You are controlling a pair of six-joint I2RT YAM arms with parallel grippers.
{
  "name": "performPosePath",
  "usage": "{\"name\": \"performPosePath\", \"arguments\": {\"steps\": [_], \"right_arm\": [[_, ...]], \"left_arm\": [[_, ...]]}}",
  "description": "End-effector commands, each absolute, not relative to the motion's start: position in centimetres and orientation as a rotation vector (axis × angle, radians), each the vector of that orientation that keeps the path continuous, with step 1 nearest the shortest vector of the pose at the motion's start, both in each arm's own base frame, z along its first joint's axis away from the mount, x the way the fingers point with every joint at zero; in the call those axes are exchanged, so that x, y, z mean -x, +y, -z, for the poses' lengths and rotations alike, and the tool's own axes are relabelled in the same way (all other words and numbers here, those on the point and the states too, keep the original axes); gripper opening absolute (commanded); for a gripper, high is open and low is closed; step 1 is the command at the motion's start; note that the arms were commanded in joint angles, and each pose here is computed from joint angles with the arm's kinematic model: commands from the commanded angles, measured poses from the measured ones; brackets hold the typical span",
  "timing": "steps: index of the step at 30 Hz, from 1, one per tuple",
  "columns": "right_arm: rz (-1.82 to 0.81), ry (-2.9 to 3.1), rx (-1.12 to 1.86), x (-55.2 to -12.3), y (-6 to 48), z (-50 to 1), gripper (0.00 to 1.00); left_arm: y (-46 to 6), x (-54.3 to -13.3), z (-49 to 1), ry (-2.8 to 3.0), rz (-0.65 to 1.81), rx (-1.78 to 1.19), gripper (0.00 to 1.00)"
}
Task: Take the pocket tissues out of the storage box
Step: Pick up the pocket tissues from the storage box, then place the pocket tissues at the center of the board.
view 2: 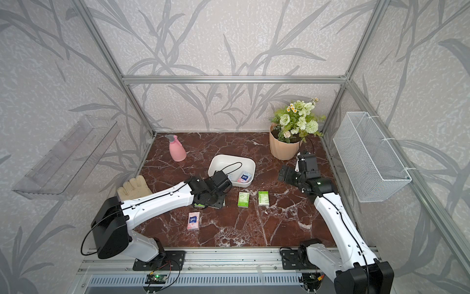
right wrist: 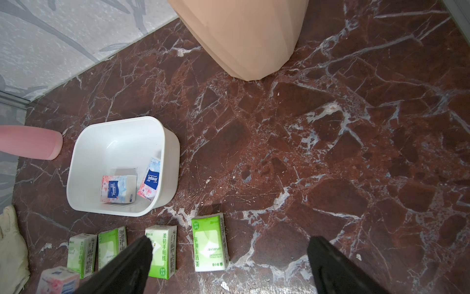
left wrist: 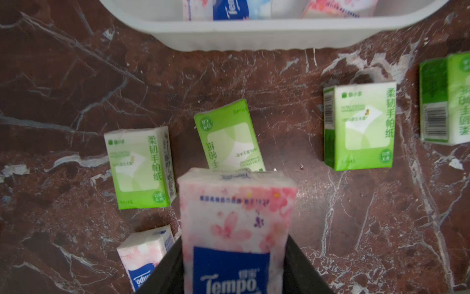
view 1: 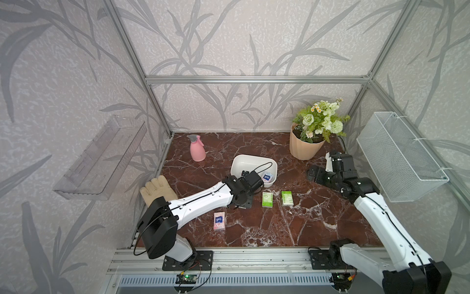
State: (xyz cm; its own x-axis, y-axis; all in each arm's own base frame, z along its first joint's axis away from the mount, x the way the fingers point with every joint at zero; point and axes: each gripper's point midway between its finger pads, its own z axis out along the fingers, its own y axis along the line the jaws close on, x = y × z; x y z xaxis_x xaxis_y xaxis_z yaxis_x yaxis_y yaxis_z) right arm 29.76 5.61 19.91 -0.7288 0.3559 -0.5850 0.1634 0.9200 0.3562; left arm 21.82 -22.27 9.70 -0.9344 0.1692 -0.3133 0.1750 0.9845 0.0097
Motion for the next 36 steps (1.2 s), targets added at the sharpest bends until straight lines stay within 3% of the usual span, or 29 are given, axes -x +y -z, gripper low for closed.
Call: {"name": "performPosePath", "arguments": {"steps": [1, 11, 19, 36], "right_arm": [[-0.369, 2.403, -0.365, -28.7, 5.5, -19.7, 0.99], [-0.343, 2.41, -0.374, -27.3, 4.9, -19.8, 0.99], [-0.315, 2.414, -0.372, -26.6, 4.5, -19.9, 0.99], [-0.26, 2.411, -0.39, -25.8, 3.6, -19.4, 0.99]], "left_arm": [[-21.9, -20.7, -9.0, 2.822, 0.047, -0.163, 0.53], [-22.4, -18.0, -4.5, 2.903, 0.211, -0.053, 0.52], [-22.0, -17.0, -2.5, 2.925, 0.204, -0.06, 0.53], [-20.7, -16.1, -2.7, 2.901, 0.184, -0.097, 0.77]]}}
